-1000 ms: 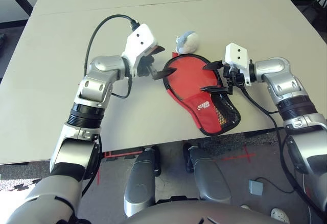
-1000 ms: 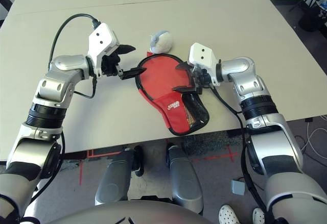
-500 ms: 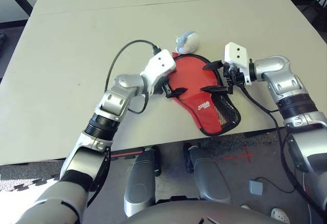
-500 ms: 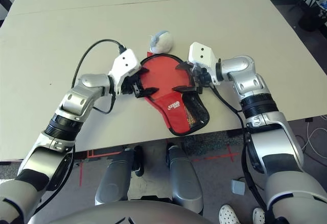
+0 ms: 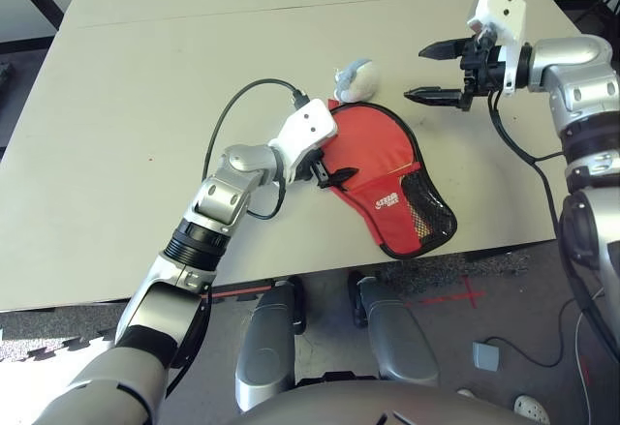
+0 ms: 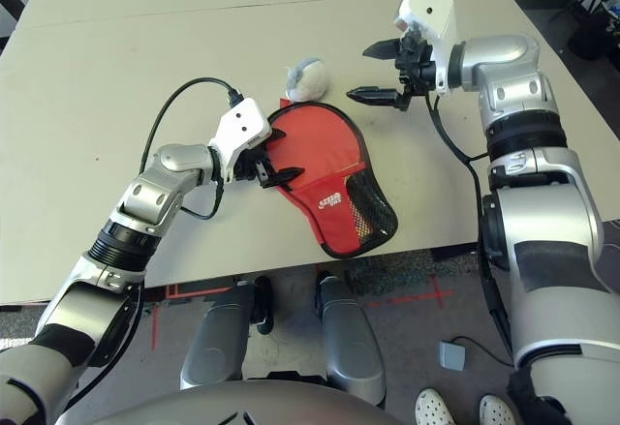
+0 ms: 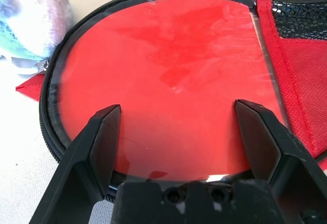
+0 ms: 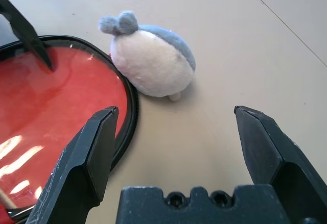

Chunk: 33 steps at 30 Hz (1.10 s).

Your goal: Store the ping-pong paddle in its case and zip it.

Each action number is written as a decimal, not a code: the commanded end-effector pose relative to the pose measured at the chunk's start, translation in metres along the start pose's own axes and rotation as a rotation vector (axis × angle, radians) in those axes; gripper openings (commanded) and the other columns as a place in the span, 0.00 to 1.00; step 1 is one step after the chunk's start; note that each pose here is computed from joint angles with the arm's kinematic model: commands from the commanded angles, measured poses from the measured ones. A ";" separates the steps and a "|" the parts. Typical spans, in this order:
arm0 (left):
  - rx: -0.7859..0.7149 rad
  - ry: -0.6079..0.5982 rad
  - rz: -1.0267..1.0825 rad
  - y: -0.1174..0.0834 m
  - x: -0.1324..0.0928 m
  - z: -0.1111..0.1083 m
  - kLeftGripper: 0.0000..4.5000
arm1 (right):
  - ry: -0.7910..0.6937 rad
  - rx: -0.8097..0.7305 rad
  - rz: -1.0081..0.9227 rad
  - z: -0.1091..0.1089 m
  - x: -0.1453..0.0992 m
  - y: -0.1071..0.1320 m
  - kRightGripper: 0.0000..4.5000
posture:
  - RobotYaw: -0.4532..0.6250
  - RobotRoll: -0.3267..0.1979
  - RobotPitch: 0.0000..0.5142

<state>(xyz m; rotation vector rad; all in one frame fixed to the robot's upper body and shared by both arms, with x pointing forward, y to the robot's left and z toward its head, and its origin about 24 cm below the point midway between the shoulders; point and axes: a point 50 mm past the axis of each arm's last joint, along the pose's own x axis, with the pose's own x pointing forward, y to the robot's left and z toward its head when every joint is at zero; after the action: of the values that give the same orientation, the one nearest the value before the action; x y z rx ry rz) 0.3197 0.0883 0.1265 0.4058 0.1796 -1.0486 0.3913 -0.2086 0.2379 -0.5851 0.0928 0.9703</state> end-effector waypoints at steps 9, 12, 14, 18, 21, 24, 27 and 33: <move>-0.086 0.117 -0.028 -0.020 0.004 -0.026 0.99 | 0.060 -0.053 0.038 0.013 0.048 0.012 1.00 | 0.43 0.62 0.53; -0.092 0.115 -0.021 -0.021 0.003 -0.025 0.99 | 0.069 -0.057 0.029 0.015 0.059 0.017 1.00 | 0.48 0.62 0.55; -0.097 0.116 -0.017 -0.022 0.002 -0.024 0.99 | 0.083 -0.064 0.015 0.016 0.068 0.021 1.00 | 0.48 0.62 0.55; -0.102 0.120 -0.011 -0.025 0.000 -0.025 0.99 | 0.104 -0.075 -0.012 0.014 0.082 0.028 1.00 | 0.52 0.62 0.57; -0.106 0.122 -0.008 -0.027 0.000 -0.025 0.99 | 0.122 -0.095 -0.028 0.013 0.091 0.034 1.00 | 0.53 0.62 0.57; -0.108 0.124 -0.006 -0.029 -0.001 -0.025 0.99 | 0.131 -0.105 -0.077 0.014 0.098 0.035 1.00 | 0.55 0.62 0.58; -0.113 0.125 -0.003 -0.030 -0.001 -0.025 1.00 | 0.131 -0.101 -0.131 0.015 0.099 0.034 0.78 | 0.55 0.62 0.58; -0.118 0.127 -0.003 -0.033 -0.001 -0.025 1.00 | 0.141 -0.096 -0.160 0.010 0.095 0.031 0.30 | 0.55 0.62 0.57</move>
<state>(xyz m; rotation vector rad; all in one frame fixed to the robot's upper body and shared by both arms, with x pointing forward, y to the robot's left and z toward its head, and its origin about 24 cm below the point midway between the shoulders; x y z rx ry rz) 0.2992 0.0838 0.1265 0.3690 0.2003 -1.0017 0.4191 -0.1130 0.2050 -0.7391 0.0995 0.7978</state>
